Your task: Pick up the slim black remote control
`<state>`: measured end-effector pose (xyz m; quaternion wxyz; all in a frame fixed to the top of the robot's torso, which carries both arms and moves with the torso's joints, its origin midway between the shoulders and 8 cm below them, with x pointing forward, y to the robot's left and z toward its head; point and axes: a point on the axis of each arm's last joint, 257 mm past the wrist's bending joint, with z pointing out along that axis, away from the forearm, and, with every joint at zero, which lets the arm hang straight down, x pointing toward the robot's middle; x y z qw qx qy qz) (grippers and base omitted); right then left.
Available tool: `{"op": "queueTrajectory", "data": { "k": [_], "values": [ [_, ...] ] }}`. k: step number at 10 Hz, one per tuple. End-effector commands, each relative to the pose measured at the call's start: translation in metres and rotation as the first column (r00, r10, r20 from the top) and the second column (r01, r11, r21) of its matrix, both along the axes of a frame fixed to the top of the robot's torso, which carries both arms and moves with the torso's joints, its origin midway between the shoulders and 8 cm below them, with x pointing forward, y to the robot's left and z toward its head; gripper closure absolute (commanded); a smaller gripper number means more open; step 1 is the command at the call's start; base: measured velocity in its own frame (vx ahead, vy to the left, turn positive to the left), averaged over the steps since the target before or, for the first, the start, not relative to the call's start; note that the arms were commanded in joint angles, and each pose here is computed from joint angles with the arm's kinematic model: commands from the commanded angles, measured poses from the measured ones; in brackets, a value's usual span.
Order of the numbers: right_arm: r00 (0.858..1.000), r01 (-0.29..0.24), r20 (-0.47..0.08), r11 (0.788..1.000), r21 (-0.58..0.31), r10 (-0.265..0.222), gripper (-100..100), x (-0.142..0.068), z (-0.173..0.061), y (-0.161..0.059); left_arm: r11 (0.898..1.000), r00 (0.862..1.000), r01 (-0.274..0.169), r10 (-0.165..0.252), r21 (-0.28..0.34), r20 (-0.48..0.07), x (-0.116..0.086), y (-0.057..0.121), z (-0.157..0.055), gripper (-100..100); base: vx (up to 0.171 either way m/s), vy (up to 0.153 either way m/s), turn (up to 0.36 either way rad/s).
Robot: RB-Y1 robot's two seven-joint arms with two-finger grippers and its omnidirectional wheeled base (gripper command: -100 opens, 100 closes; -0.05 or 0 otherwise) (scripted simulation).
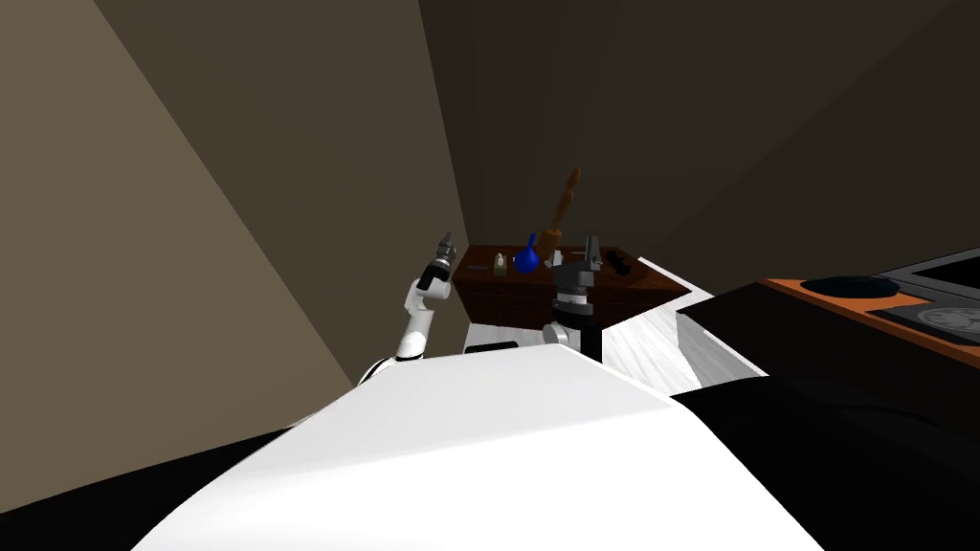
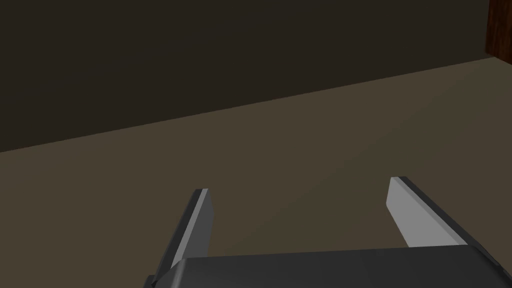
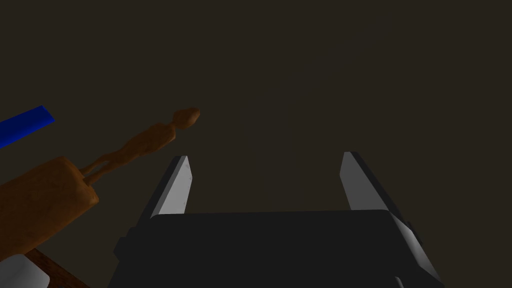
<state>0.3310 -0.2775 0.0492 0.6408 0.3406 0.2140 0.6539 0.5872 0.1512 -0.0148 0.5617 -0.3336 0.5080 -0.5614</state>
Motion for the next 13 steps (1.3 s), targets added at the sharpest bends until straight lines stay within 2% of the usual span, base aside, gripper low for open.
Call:
{"op": "queueTrajectory", "data": {
  "k": [1,4,6,7,8,9,10,11,12,13],
  "values": [
    [1.000,0.000,0.000,1.000,0.000,0.000,0,0.000,0.000,0.000,1.000,0.999,-0.003,0.004,0.010,-0.050,0.015,-0.003,-0.008,-100,-0.002,0.025,-0.053],
    [1.000,0.000,0.000,1.000,0.000,0.000,0,0.000,0.000,0.000,0.999,0.990,-0.012,0.016,0.030,-0.142,0.038,-0.006,-0.025,-100,0.004,0.017,-0.042],
    [1.000,0.000,0.000,1.000,0.000,0.000,0,0.000,0.000,0.000,0.999,0.978,-0.018,0.027,0.042,-0.205,0.053,-0.008,-0.034,-100,0.013,0.017,-0.045],
    [1.000,0.000,0.000,1.000,0.000,0.000,0,0.000,0.000,0.000,0.999,0.975,-0.021,0.030,0.045,-0.220,0.054,-0.007,-0.041,-100,0.007,0.007,0.003],
    [1.000,0.000,0.000,1.000,0.000,0.000,0,0.000,0.000,0.000,0.998,0.966,-0.025,0.037,0.049,-0.255,0.064,-0.008,-0.042,-100,0.014,0.008,-0.070],
    [1.000,0.000,0.000,1.000,0.000,0.000,0,0.000,0.000,0.000,0.998,0.956,-0.029,0.045,0.058,-0.291,0.068,-0.007,-0.055,-100,0.017,0.011,-0.037],
    [1.000,0.000,0.000,1.000,0.000,0.000,0,0.000,0.000,0.000,0.998,0.948,-0.032,0.049,0.059,-0.314,0.077,-0.008,-0.052,-100,0.028,0.011,-0.058],
    [1.000,0.000,0.000,1.000,0.000,0.000,0,0.000,0.000,0.000,0.997,0.932,-0.038,0.060,0.070,-0.358,0.080,-0.006,-0.067,-100,0.027,0.010,-0.033],
    [1.000,0.000,0.000,1.000,0.000,0.000,0,0.000,0.000,0.000,0.997,0.924,-0.041,0.064,0.069,-0.377,0.088,-0.007,-0.063,-100,0.036,-0.002,-0.080],
    [1.000,0.000,0.000,1.000,0.000,0.000,0,0.000,0.000,0.000,0.996,0.905,-0.046,0.075,0.080,-0.418,0.090,-0.005,-0.077,-100,0.032,-0.001,-0.032]
  ]
}}
